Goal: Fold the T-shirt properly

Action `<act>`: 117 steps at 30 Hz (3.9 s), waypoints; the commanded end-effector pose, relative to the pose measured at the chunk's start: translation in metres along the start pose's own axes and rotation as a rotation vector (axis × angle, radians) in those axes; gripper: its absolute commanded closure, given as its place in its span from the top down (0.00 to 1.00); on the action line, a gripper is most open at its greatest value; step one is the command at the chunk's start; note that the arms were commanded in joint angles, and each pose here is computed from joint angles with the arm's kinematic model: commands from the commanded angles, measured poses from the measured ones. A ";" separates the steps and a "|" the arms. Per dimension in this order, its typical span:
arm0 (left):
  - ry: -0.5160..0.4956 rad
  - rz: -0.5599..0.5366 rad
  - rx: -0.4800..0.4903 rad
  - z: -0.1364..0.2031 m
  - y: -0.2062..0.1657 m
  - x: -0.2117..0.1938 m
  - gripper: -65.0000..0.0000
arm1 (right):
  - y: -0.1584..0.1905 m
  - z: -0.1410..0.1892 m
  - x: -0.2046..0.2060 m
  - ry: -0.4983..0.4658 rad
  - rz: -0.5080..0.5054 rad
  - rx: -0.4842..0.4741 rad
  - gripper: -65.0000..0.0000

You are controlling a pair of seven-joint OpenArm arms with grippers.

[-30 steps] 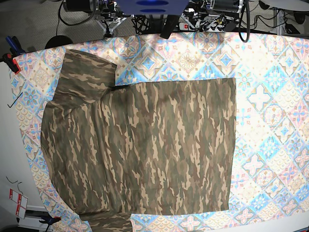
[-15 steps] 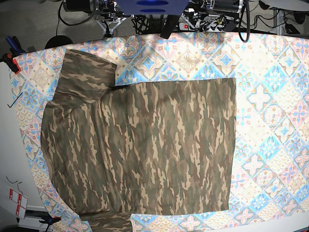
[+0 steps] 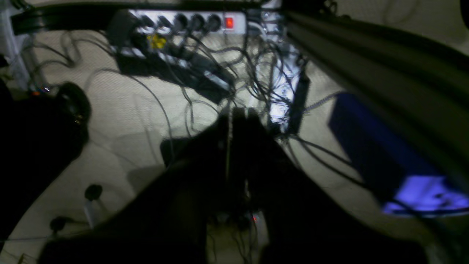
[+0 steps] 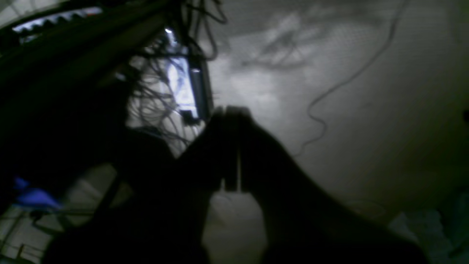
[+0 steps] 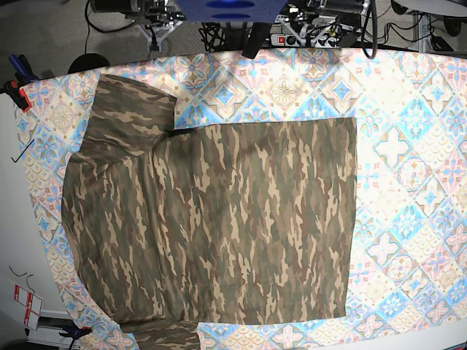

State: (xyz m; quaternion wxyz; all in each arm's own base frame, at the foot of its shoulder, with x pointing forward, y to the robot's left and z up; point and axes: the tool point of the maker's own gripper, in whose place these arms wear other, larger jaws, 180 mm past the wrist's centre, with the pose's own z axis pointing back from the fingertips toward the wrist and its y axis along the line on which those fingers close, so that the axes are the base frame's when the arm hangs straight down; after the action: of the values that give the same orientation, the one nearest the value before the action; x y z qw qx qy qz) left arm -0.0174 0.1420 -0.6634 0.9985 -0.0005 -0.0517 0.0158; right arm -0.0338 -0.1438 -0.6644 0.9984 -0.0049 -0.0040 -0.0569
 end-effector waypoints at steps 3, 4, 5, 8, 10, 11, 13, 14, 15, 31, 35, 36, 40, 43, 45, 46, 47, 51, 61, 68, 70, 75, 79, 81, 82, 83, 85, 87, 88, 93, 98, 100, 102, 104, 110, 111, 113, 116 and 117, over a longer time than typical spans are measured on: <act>-0.044 -0.011 0.020 0.005 0.014 -0.013 0.00 | -0.001 0.003 -0.020 -0.025 -0.014 -0.001 0.00; -0.053 -0.013 0.025 0.007 0.018 -0.017 0.00 | -0.003 0.003 -0.023 -0.041 -0.030 -0.005 0.00; -0.066 -0.014 0.028 0.008 0.020 -0.020 0.00 | -0.004 0.005 -0.027 -0.056 -0.051 -0.011 0.00; -0.118 -0.021 0.044 0.013 0.031 -0.023 0.00 | -0.009 0.008 -0.035 -0.097 -0.080 -0.024 0.00; -0.178 -0.023 0.046 0.019 0.032 -0.025 0.00 | -0.011 0.011 -0.040 -0.127 -0.080 -0.029 0.00; -0.217 -0.024 0.045 0.022 0.032 -0.026 0.00 | -0.013 0.012 -0.042 -0.147 -0.078 -0.032 0.00; -0.290 -0.028 0.045 0.030 0.032 -0.027 0.00 | -0.014 0.016 -0.049 -0.182 -0.077 -0.036 0.00; -0.327 -0.029 0.044 0.036 0.032 -0.029 0.00 | -0.015 0.019 -0.052 -0.206 -0.074 -0.039 0.00; -0.372 -0.031 0.044 0.042 0.032 -0.031 0.00 | -0.015 0.023 -0.056 -0.238 -0.073 -0.041 0.00; -0.832 -0.038 0.045 0.120 0.032 -0.027 0.00 | -0.023 0.120 -0.083 -0.789 -0.032 -0.069 0.00; -0.900 -0.043 0.039 0.133 0.029 -0.022 0.00 | -0.013 0.128 -0.088 -0.808 0.017 -0.014 0.00; -0.919 -0.045 0.036 0.138 0.028 -0.021 0.00 | -0.012 0.129 -0.086 -0.820 0.021 -0.008 0.00; -1.067 -0.053 0.017 0.168 0.023 0.001 0.00 | -0.015 0.139 -0.080 -0.879 0.031 -0.006 0.00; -1.190 -0.058 -0.001 0.201 0.017 0.020 0.00 | -0.017 0.156 -0.076 -0.947 0.042 -0.005 0.00; -1.245 -0.062 -0.010 0.216 0.015 0.029 0.00 | -0.018 0.167 -0.071 -0.991 0.046 -0.005 0.00; -1.271 -0.064 -0.014 0.223 0.014 0.034 0.00 | -0.020 0.174 -0.066 -1.024 0.049 -0.007 0.00; -1.285 -0.065 -0.016 0.227 0.014 0.037 0.00 | -0.023 0.179 -0.062 -1.043 0.058 -0.009 0.00; -1.277 -0.069 -0.024 0.233 0.010 0.061 0.00 | -0.034 0.199 -0.044 -1.106 0.102 -0.006 0.00; -1.212 -0.034 -0.045 0.263 0.000 0.140 0.00 | -0.041 0.248 0.049 -1.170 0.234 0.017 0.00; -1.124 -0.045 0.020 0.281 0.019 0.178 0.00 | -0.045 0.280 0.111 -1.168 0.300 -0.018 0.00; -1.107 -0.046 0.037 0.288 0.024 0.191 0.00 | -0.046 0.288 0.123 -1.159 0.305 -0.036 0.00; -1.036 -0.039 0.073 0.282 0.036 0.209 0.00 | -0.043 0.301 0.158 -1.141 0.303 -0.064 0.00; -0.991 -0.060 0.040 0.274 0.035 0.229 0.00 | -0.044 0.291 0.183 -1.085 0.281 -0.086 0.00; -0.963 -0.072 0.031 0.270 0.038 0.238 0.00 | -0.044 0.287 0.192 -1.067 0.263 -0.092 0.00; -0.956 -0.072 0.024 0.270 0.039 0.244 0.00 | -0.043 0.285 0.194 -1.059 0.233 -0.084 0.00; -0.947 -0.067 0.019 0.270 0.042 0.249 0.00 | -0.042 0.285 0.197 -1.059 0.200 -0.073 0.00; -0.921 -0.060 -0.001 0.269 0.048 0.257 0.00 | -0.044 0.285 0.203 -1.056 0.134 -0.046 0.00; -0.888 -0.080 -0.022 0.267 0.050 0.262 0.00 | -0.044 0.282 0.208 -1.041 0.080 -0.015 0.01; -0.879 -0.090 -0.024 0.267 0.052 0.265 0.00 | -0.044 0.282 0.211 -1.035 0.057 -0.002 0.02; -0.871 -0.111 0.017 0.275 0.074 0.285 0.00 | -0.041 0.283 0.235 -1.034 -0.002 0.043 0.17; -0.845 -0.102 0.031 0.275 0.080 0.292 0.00 | -0.049 0.287 0.251 -1.024 0.009 0.048 0.36; -0.845 -0.106 0.040 0.274 0.081 0.294 0.00 | -0.061 0.292 0.259 -1.038 -0.038 0.043 0.43; -0.830 -0.109 0.049 0.270 0.083 0.292 0.00 | -0.075 0.295 0.261 -1.038 -0.095 0.040 0.49; -0.823 -0.109 0.052 0.268 0.083 0.292 0.00 | -0.091 0.296 0.260 -1.029 -0.159 0.038 0.53; -0.818 -0.110 0.053 0.267 0.084 0.291 0.00 | -0.096 0.264 0.248 -0.944 -0.223 0.141 0.55; -0.818 -0.111 0.054 0.267 0.084 0.291 0.00 | -0.095 0.263 0.251 -0.950 -0.235 0.178 0.55; -0.816 -0.121 0.061 0.268 0.087 0.292 0.00 | -0.098 0.250 0.248 -0.930 -0.269 0.231 0.55; -0.785 -0.162 0.063 0.266 0.089 0.297 0.00 | -0.102 0.231 0.239 -0.886 -0.320 0.256 0.55; -0.748 -0.173 0.062 0.261 0.091 0.296 0.00 | -0.103 0.228 0.237 -0.877 -0.325 0.259 0.55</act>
State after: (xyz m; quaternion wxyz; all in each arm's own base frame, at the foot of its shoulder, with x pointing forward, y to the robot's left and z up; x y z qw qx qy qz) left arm 0.2416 0.2430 -0.3810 0.9139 0.0418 -0.3988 -0.0642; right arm 0.1871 -0.2685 -0.4400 0.8776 0.0945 -0.4221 -0.2068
